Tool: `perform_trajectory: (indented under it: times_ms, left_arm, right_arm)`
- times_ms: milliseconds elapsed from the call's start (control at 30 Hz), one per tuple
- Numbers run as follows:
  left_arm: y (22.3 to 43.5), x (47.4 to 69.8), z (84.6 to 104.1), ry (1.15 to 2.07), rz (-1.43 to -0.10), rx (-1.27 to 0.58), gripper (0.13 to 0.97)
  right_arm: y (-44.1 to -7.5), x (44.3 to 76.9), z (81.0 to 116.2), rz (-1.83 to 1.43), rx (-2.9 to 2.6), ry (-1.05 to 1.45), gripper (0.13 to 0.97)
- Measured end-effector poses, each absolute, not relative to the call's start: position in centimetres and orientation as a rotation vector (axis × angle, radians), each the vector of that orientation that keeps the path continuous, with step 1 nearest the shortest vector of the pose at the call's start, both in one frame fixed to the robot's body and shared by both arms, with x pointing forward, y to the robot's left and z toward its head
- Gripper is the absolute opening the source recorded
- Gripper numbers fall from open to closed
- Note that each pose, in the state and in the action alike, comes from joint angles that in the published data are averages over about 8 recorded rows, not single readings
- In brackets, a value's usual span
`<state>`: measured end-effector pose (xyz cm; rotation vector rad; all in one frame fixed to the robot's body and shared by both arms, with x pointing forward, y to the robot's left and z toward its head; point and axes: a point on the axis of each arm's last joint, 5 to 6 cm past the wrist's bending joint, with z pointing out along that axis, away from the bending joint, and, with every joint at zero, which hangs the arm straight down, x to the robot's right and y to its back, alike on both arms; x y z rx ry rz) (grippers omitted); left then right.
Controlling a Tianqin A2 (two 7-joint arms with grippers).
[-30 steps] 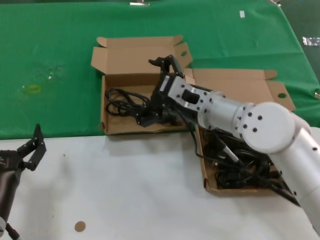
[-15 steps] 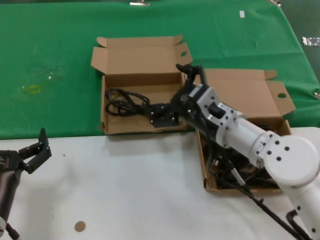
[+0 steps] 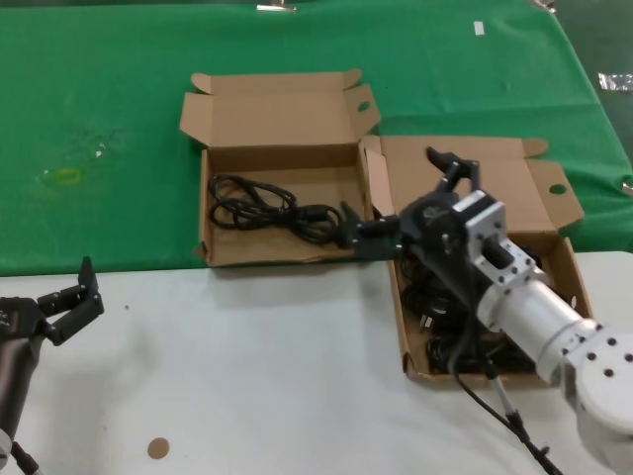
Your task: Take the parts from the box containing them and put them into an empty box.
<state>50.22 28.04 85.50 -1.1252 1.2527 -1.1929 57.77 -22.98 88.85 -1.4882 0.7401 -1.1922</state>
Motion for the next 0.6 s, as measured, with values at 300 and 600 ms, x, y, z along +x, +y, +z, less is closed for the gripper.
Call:
perform_trajectory:
  times_ms: [300, 600]
  left_arm:
    - [28.0, 50.2, 85.5, 1.253, -1.193, -1.125, 0.964]
    - [28.0, 50.2, 85.5, 1.253, -1.193, -1.125, 0.966]
  right_arm:
    - [-25.2, 54.8, 87.2, -1.212, -1.384, 0.914, 0.966]
    - [-27.1, 52.1, 86.0, -1.233, -1.299, 1.064, 0.966]
